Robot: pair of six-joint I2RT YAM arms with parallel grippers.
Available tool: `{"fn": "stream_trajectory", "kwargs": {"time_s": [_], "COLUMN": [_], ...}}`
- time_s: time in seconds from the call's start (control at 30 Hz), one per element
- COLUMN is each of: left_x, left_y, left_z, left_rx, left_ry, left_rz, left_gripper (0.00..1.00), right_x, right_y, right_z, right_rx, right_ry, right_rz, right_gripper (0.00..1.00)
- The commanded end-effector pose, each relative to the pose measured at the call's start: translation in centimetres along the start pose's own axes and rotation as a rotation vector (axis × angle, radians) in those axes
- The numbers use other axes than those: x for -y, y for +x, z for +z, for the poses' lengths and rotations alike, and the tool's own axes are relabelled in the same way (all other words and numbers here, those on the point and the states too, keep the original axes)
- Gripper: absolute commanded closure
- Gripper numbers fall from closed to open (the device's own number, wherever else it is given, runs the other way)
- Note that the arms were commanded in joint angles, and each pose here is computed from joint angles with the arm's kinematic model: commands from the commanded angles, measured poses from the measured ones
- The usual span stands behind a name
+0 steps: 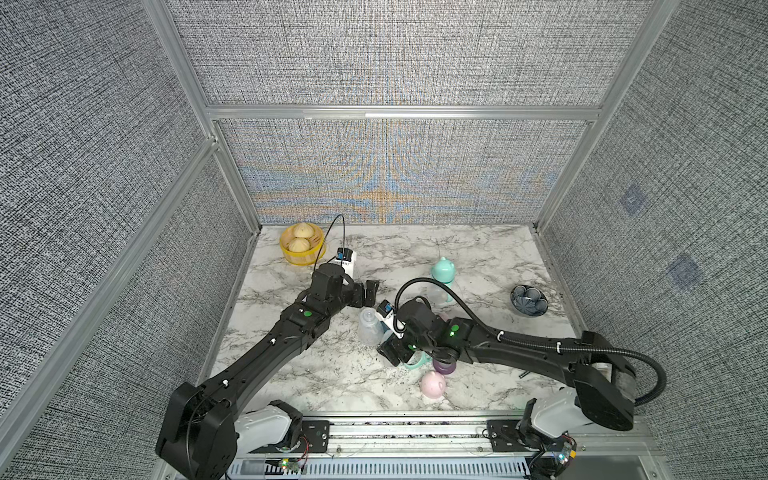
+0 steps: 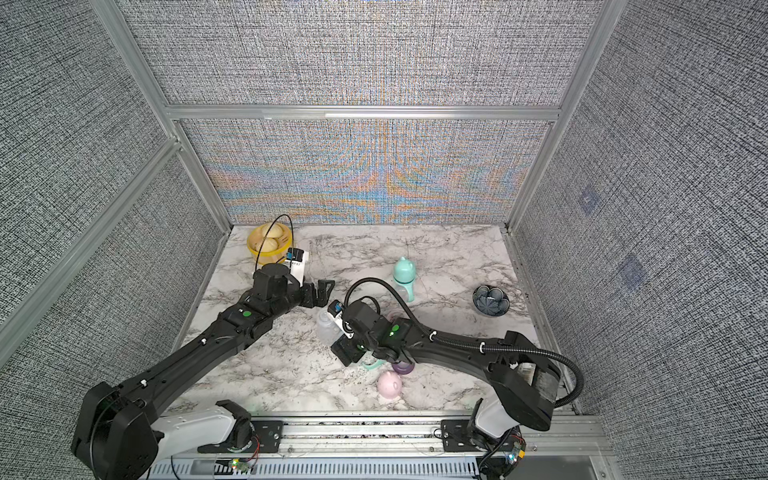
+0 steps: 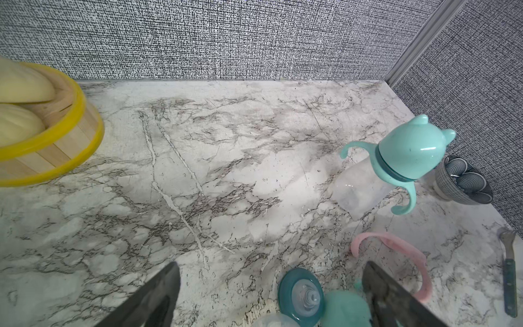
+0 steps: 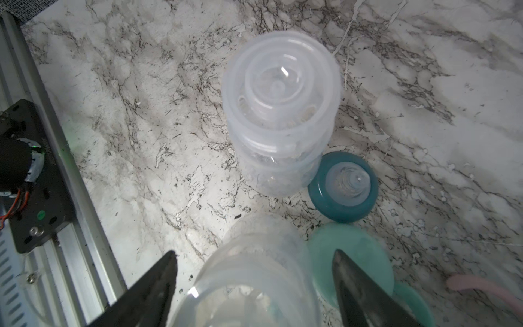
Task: Assemble the baby bottles
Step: Pick up the baby bottle from the center of the board.
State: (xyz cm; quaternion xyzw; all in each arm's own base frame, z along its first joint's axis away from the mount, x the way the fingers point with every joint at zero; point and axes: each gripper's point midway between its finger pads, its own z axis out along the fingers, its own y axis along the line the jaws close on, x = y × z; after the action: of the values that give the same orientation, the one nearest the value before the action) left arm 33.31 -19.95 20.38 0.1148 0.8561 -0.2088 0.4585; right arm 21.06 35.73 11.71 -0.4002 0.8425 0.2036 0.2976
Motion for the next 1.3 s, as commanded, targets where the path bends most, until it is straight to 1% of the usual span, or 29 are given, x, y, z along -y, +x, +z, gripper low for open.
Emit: {"fn": "stream_trajectory", "kwargs": {"time_s": [0.0, 0.3, 0.5, 0.6, 0.8, 0.9, 1.03, 1.17, 1.27], "left_x": [0.1, 0.2, 0.6, 1.3, 3.7, 5.6, 7.7, 9.1, 10.2], "left_y": [-0.2, -0.1, -0.1, -0.4, -0.9, -0.9, -0.5, -0.1, 0.2], "left_z": [0.0, 0.0, 0.0, -0.2, -0.7, -0.9, -1.1, -1.6, -2.3], "left_rx": [0.007, 0.007, 0.013, 0.029, 0.072, 0.079, 0.079, 0.108, 0.131], "left_ry": [0.009, 0.017, 0.043, 0.084, 0.219, 0.330, 0.469, 0.563, 0.632], "left_rz": [0.006, 0.012, 0.033, 0.053, 0.113, 0.159, 0.191, 0.219, 0.255], "left_gripper": [0.00, 0.00, 0.00, 0.00, 0.00, 0.00, 0.00, 0.00, 0.02], "right_x": [0.2, 0.3, 0.4, 0.6, 1.3, 2.1, 3.6, 5.8, 7.4], "right_y": [0.2, 0.6, -0.1, -0.9, -3.6, -4.1, -3.8, -3.2, -3.0], "right_z": [0.4, 1.0, 0.6, -0.3, -4.6, -6.8, -8.9, -11.0, -12.5], "right_rx": [0.009, 0.000, 0.022, 0.035, 0.082, 0.085, 0.057, 0.048, 0.050], "right_ry": [0.015, 0.021, 0.028, 0.044, 0.077, 0.085, 0.091, 0.121, 0.114], "right_rz": [0.010, 0.019, 0.028, 0.043, 0.058, 0.077, 0.115, 0.169, 0.226], "right_gripper": [0.18, 0.28, 0.42, 0.45, 0.46, 0.46, 0.47, 0.47, 0.46]}}
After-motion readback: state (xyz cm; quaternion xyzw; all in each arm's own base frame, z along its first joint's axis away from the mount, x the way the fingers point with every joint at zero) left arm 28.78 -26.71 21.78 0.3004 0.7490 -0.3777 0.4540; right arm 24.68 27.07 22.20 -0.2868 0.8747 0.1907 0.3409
